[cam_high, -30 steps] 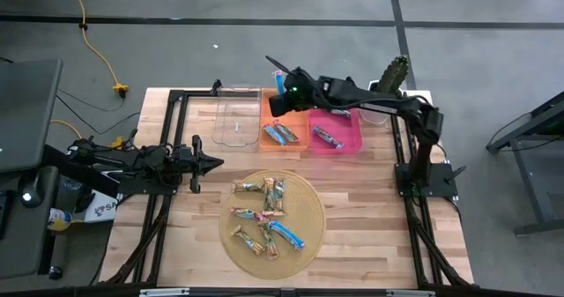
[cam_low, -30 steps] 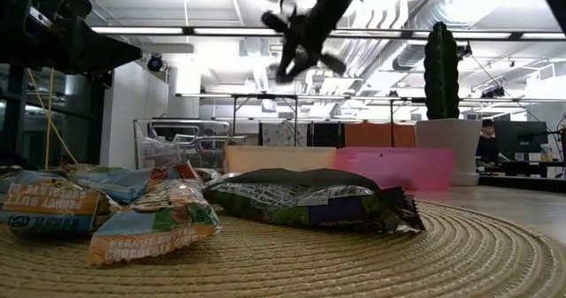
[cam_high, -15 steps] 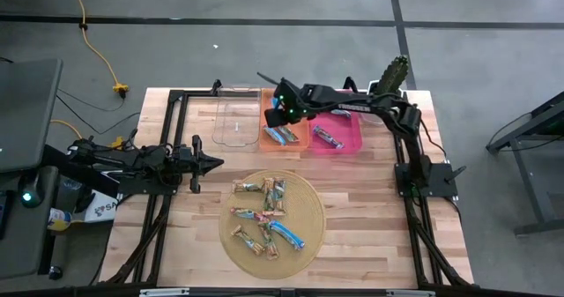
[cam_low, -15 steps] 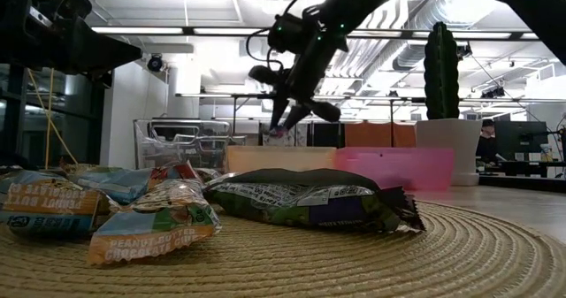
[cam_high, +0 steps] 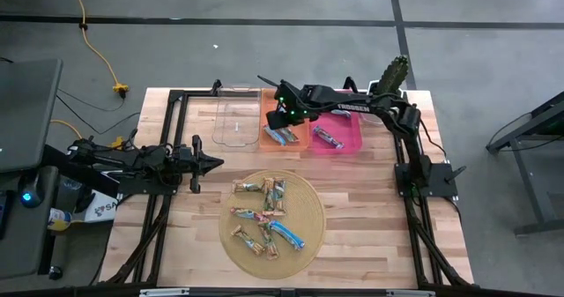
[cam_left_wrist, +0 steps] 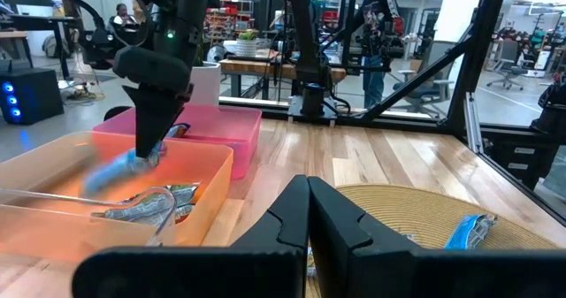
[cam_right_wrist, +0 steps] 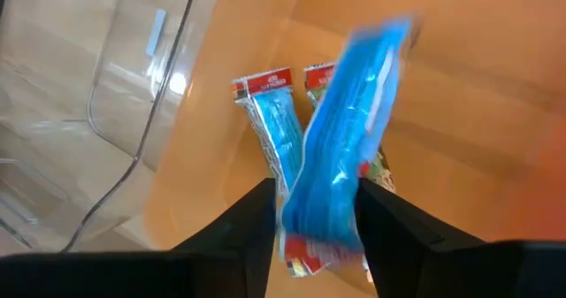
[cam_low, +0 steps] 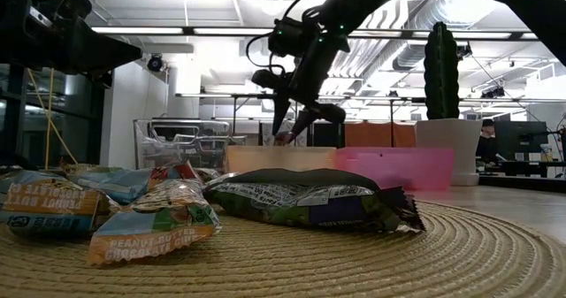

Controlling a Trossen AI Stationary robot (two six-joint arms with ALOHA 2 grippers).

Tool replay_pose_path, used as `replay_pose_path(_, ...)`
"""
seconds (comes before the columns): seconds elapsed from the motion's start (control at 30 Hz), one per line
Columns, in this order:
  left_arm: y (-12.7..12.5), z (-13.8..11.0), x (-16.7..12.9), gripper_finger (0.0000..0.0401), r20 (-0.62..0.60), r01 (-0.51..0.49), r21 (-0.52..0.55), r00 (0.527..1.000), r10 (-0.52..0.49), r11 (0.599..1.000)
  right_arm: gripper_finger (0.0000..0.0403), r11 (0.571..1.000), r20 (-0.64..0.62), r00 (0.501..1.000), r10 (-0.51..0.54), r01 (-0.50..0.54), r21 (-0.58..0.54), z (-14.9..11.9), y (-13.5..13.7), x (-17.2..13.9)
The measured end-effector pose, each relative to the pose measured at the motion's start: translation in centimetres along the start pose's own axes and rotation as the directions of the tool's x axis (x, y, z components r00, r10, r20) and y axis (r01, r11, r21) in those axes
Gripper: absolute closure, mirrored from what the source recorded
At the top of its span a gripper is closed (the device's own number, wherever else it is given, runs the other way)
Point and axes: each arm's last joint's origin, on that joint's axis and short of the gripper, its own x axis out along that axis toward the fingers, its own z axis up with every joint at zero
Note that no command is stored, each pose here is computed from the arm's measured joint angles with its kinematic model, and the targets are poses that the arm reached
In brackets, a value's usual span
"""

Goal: Pick and place Granola Bars by type
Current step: Put the red granola bar into the orange bin, then put the blue granola bar into the pink bin

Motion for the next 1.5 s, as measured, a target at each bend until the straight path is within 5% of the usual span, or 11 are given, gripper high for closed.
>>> replay_pose_path(0.37, 0.0, 0.0, 0.0, 0.0400, 0.000, 0.000, 0.000, 1.000, 0.000, 1.000, 0.0243, 0.999, -0.060, 0.998, 0.009, -0.011, -0.030, -0.1, -0.4, -0.2)
replay_pose_path(0.63, 0.0, 0.0, 0.0, 0.0400, 0.000, 0.000, 0.000, 1.000, 0.000, 1.000, 0.0240, 0.987, 0.031, 0.994, 0.103, -0.098, -0.129, 1.1, 0.1, -4.3)
replay_pose_path(0.87, 0.0, 0.0, 0.0, 0.0400, 0.000, 0.000, 0.000, 1.000, 0.000, 1.000, 0.0240, 0.889, 0.083, 0.931, 0.355, -0.309, -0.339, 0.6, 2.9, -9.2)
replay_pose_path(1.07, 0.0, 0.0, 0.0, 0.0400, 0.000, 0.000, 0.000, 1.000, 0.000, 1.000, 0.0240, 0.754, -0.079, 0.841, 0.536, -0.519, -0.402, -3.0, 6.1, -12.2)
replay_pose_path(1.23, 0.0, 0.0, 0.0, 0.0400, 0.000, 0.000, 0.000, 1.000, 0.000, 1.000, 0.0240, 0.708, -0.192, 0.813, 0.549, -0.575, -0.410, -7.8, 8.8, -13.2)
replay_pose_path(1.37, 0.0, 0.0, 0.0, 0.0400, 0.000, 0.000, 0.000, 1.000, 0.000, 1.000, 0.0241, 0.705, -0.218, 0.817, 0.533, -0.572, -0.419, -12.1, 10.8, -13.7)
replay_pose_path(1.5, 0.0, 0.0, 0.0, 0.0400, 0.000, 0.000, 0.000, 1.000, 0.000, 1.000, 0.0240, 0.754, -0.136, 0.894, 0.427, -0.435, -0.492, -16.5, 11.7, -14.0)
